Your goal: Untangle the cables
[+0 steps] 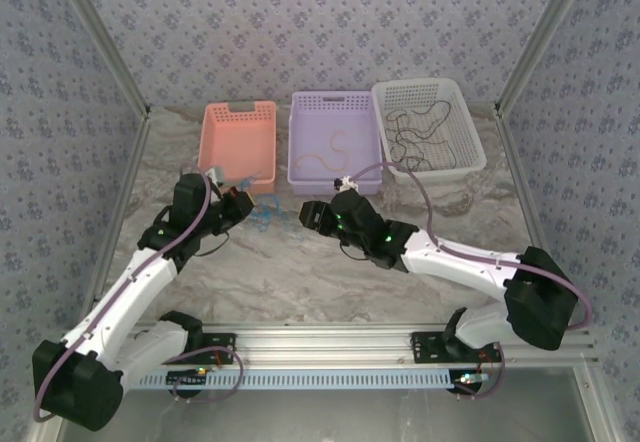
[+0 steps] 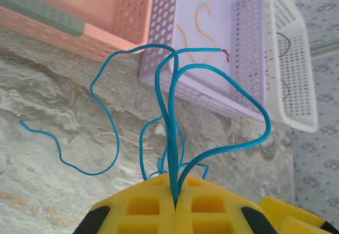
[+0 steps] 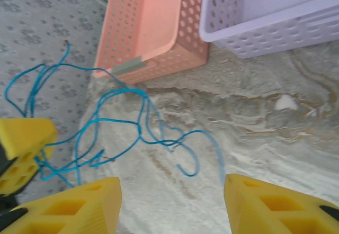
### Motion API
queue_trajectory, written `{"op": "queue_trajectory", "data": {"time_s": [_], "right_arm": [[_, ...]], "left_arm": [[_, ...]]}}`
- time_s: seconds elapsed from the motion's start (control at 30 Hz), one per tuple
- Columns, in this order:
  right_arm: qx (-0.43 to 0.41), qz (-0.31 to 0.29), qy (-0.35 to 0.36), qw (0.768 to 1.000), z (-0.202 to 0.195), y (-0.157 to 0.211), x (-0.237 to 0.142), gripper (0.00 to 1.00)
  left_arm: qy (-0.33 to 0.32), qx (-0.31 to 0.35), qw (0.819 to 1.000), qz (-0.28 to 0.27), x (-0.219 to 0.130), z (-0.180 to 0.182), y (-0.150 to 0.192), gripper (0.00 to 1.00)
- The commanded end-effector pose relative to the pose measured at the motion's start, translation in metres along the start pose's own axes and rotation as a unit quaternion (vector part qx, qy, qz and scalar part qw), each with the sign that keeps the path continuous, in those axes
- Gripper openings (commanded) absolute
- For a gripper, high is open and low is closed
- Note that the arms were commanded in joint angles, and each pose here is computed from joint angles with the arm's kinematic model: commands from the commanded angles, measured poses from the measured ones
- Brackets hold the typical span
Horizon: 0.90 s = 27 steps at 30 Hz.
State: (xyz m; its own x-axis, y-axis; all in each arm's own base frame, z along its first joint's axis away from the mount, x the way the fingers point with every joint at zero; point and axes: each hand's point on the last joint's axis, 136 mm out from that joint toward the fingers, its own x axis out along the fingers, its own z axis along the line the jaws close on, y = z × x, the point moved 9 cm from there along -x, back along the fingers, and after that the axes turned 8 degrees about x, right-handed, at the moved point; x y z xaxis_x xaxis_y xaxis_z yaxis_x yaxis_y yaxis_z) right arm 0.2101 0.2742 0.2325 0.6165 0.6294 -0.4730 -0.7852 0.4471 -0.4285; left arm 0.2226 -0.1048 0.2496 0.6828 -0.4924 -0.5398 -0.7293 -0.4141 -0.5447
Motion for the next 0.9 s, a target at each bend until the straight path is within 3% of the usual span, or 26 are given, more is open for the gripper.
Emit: {"op": "queue_trajectory", "data": {"time_s": [0.0,0.13,0.27,0.53,0.67,0.87], "right_arm": [[0.033,0.002,-0.028,0.999,0.011,0.000,-0.008,0.55],[-0.008,-0.006,-0.014,1.000,0.007,0.002,-0.010,0.48],[-0.016,0.005,-0.029,0.999,-0.003,0.006,-0.011,0.50],[0.105,0.036,-0.127,0.986,0.012,0.005,-0.015,0.64],[0.200,0.041,-0.166,0.965,0.018,0.010,-0.009,0.71],[0.300,0.050,-0.211,0.929,0.029,0.012,0.009,0.73]], "left_arm": [[0.052,0.000,0.998,-0.022,-0.009,-0.022,-0.012,0.00],[0.062,0.001,0.998,-0.022,-0.010,-0.030,-0.017,0.00],[0.068,0.007,0.997,-0.019,-0.010,-0.036,-0.017,0.00],[0.080,0.004,0.997,-0.017,0.001,-0.036,-0.007,0.00],[0.090,0.007,0.996,-0.020,0.006,-0.040,-0.001,0.00],[0.097,0.011,0.995,-0.021,0.012,-0.049,0.007,0.00]]}}
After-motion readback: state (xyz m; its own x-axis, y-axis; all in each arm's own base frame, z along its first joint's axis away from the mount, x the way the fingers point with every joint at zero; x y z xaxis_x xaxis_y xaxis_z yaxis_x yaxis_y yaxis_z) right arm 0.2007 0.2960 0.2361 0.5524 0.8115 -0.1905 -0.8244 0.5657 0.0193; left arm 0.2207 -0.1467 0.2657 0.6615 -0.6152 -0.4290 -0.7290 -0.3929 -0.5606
